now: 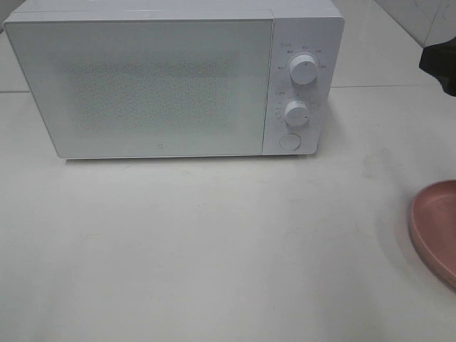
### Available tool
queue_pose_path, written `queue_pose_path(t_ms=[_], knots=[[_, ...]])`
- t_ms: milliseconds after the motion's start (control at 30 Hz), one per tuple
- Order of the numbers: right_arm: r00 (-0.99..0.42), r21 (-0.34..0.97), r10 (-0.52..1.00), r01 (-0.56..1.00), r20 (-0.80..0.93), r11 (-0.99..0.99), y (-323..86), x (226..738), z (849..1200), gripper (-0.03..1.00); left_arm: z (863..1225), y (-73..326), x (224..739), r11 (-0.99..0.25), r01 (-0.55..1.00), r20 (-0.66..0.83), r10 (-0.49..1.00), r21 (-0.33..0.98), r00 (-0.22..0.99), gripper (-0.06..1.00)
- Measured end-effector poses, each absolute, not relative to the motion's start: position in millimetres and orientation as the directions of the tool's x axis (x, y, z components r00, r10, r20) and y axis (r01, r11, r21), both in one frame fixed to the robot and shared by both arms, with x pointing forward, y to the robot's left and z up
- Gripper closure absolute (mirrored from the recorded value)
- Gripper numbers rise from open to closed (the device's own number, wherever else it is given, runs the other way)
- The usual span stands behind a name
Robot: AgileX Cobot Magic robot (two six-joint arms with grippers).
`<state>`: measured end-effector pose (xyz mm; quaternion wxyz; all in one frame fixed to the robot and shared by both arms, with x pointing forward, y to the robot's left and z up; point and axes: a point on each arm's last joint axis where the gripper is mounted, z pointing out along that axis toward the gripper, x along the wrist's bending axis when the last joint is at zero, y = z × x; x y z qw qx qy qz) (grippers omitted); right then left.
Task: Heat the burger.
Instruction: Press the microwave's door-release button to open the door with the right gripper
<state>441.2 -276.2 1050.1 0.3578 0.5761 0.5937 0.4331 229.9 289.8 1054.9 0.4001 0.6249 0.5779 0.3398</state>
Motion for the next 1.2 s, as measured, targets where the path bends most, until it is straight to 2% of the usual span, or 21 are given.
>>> queue_pose_path(t_ms=[233, 433, 667, 1200], knots=[[-0.079, 0.942, 0.994, 0.334, 0.070, -0.040, -274.2, 461.6, 1036.2, 0.24, 1054.9, 289.8, 229.9, -0.012, 0.450, -0.038, 0.994, 0.893, 0.101, -0.03], [-0.086, 0.984, 0.996, 0.180, 0.021, -0.005, -275.3, 461.7, 1018.2, 0.24, 1054.9, 289.8, 229.9, -0.012, 0.450, -0.038, 0.994, 0.893, 0.101, -0.03], [-0.091, 0.994, 0.995, 0.094, -0.040, 0.049, -265.6, 452.4, 994.0, 0.24, 1054.9, 289.8, 229.9, -0.012, 0.450, -0.038, 0.994, 0.893, 0.101, -0.03], [-0.076, 0.988, 0.993, 0.113, -0.096, 0.104, -214.9, 439.2, 951.7, 0.24, 1054.9, 289.8, 229.9, -0.012, 0.450, -0.038, 0.994, 0.893, 0.101, -0.03]])
